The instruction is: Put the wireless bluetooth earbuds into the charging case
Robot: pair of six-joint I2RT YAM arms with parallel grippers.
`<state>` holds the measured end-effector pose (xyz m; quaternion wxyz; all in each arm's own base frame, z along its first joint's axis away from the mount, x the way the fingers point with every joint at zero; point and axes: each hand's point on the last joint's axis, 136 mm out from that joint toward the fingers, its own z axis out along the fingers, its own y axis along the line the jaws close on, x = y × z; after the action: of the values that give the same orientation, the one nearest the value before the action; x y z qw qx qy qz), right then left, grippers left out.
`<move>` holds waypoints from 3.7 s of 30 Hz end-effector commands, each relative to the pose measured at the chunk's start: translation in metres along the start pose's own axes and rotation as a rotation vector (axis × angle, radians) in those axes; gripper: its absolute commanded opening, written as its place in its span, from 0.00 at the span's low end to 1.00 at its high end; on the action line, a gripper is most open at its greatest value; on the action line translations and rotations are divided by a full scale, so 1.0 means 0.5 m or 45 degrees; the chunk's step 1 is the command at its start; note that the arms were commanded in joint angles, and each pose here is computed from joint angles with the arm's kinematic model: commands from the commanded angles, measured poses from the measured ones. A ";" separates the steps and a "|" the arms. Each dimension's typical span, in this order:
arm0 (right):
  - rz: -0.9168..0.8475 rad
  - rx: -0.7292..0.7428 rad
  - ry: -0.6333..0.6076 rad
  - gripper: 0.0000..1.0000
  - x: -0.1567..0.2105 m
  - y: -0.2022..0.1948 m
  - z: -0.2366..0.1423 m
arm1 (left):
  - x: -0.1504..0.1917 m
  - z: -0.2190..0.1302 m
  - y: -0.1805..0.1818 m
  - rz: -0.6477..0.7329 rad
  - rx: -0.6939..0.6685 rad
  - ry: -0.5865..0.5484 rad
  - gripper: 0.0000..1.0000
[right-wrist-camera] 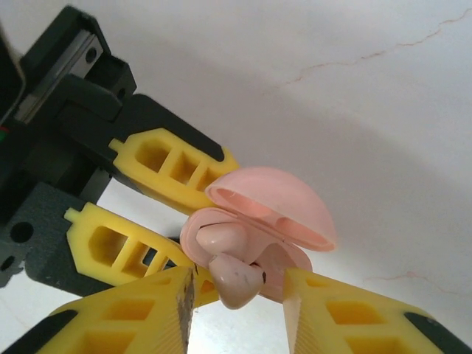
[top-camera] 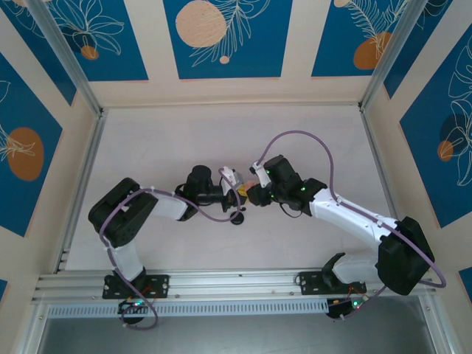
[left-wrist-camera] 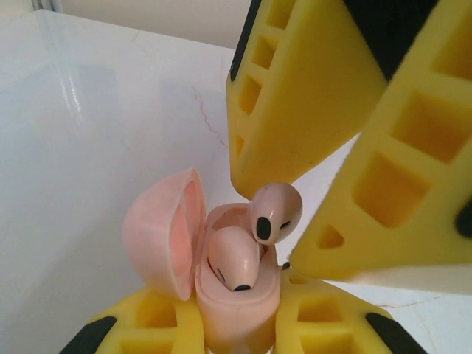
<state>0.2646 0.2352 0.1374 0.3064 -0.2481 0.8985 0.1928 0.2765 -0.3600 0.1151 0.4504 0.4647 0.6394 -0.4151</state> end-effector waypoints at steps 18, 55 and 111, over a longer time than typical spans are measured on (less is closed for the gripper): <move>0.327 -0.366 -0.168 0.51 -0.055 0.004 -0.085 | -0.051 -0.007 -0.005 0.092 -0.021 -0.072 0.13; 0.925 -0.220 0.195 0.53 -0.027 -0.023 -0.017 | -0.043 -0.022 0.023 0.163 -0.157 -0.020 0.13; 0.905 -0.136 0.288 0.53 -0.022 -0.016 0.000 | -0.050 -0.031 0.025 0.181 -0.190 -0.019 0.13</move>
<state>0.2709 0.2352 0.1359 0.0947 0.0444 0.9464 0.3055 0.2953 -0.3455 0.1317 0.5049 0.4612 0.6477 -0.3359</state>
